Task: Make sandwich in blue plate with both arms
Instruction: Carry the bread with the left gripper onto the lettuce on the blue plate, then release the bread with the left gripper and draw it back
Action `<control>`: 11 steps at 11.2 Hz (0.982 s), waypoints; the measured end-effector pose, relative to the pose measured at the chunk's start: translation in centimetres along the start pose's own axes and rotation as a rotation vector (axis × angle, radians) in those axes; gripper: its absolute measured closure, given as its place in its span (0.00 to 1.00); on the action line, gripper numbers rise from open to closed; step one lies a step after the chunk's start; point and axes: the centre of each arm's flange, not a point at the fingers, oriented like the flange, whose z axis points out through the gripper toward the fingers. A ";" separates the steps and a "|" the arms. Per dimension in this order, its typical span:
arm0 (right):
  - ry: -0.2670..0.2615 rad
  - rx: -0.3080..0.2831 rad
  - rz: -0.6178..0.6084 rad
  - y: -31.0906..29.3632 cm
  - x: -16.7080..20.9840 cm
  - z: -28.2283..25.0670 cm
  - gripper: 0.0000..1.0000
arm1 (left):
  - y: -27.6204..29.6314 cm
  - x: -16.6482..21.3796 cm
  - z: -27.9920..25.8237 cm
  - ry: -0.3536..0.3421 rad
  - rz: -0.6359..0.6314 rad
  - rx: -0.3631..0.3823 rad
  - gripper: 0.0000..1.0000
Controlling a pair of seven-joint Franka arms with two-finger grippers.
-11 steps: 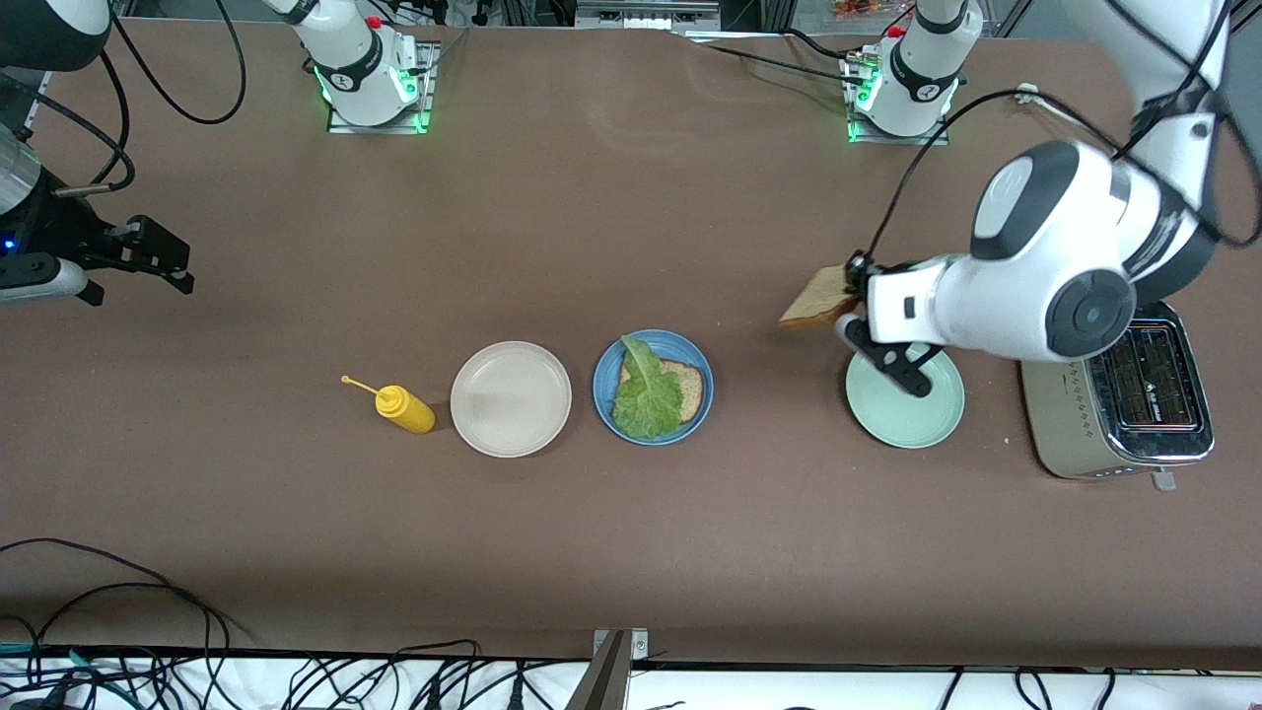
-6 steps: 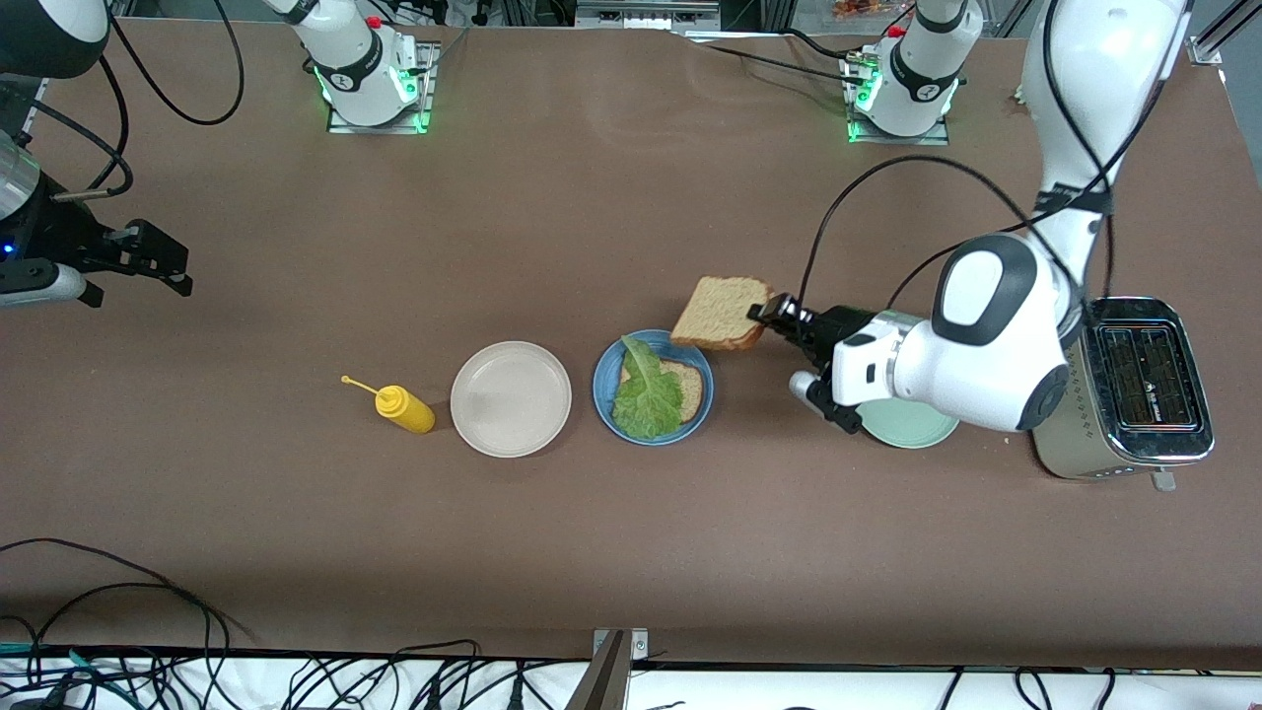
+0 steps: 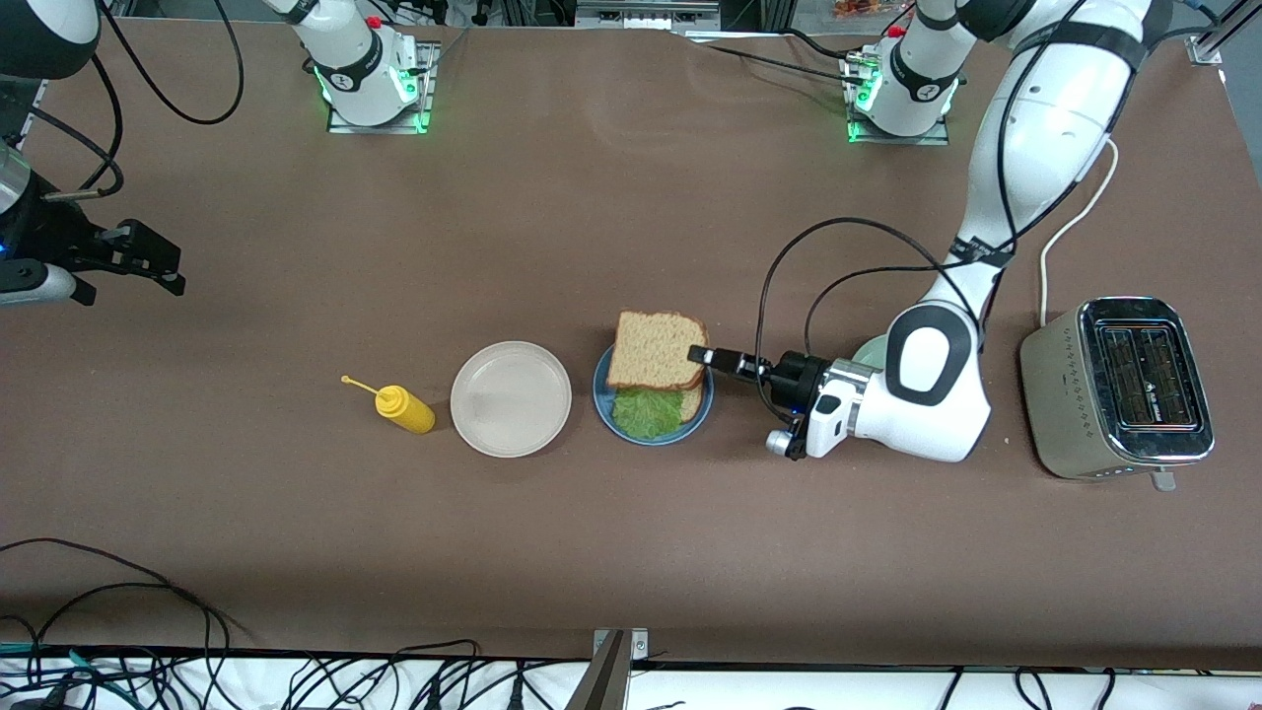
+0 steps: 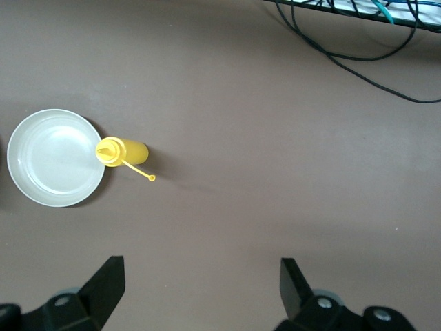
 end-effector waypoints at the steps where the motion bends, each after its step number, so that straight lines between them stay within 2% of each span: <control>1: 0.001 -0.001 0.007 0.4 -0.1 0.0 0.00 | -1.4 0.6 0.8 0.022 -0.010 -0.006 0.91; 4: 0.017 -0.006 0.020 1.2 0.0 -0.9 0.00 | -5.6 1.8 3.0 0.056 0.005 -0.110 0.91; 8: 0.014 -0.006 0.022 1.2 0.1 -0.7 0.00 | -10.4 2.2 4.7 0.053 0.074 -0.125 0.91; 9: 0.015 -0.006 0.023 1.2 0.1 -0.7 0.00 | -11.2 2.2 4.8 0.054 0.081 -0.125 0.88; 10: 0.015 -0.006 0.023 1.2 0.1 -0.7 0.00 | -11.8 2.2 4.8 0.055 0.083 -0.125 0.80; 11: 0.015 -0.006 0.023 1.2 0.1 -0.7 0.00 | -12.2 2.3 4.7 0.057 0.081 -0.122 0.67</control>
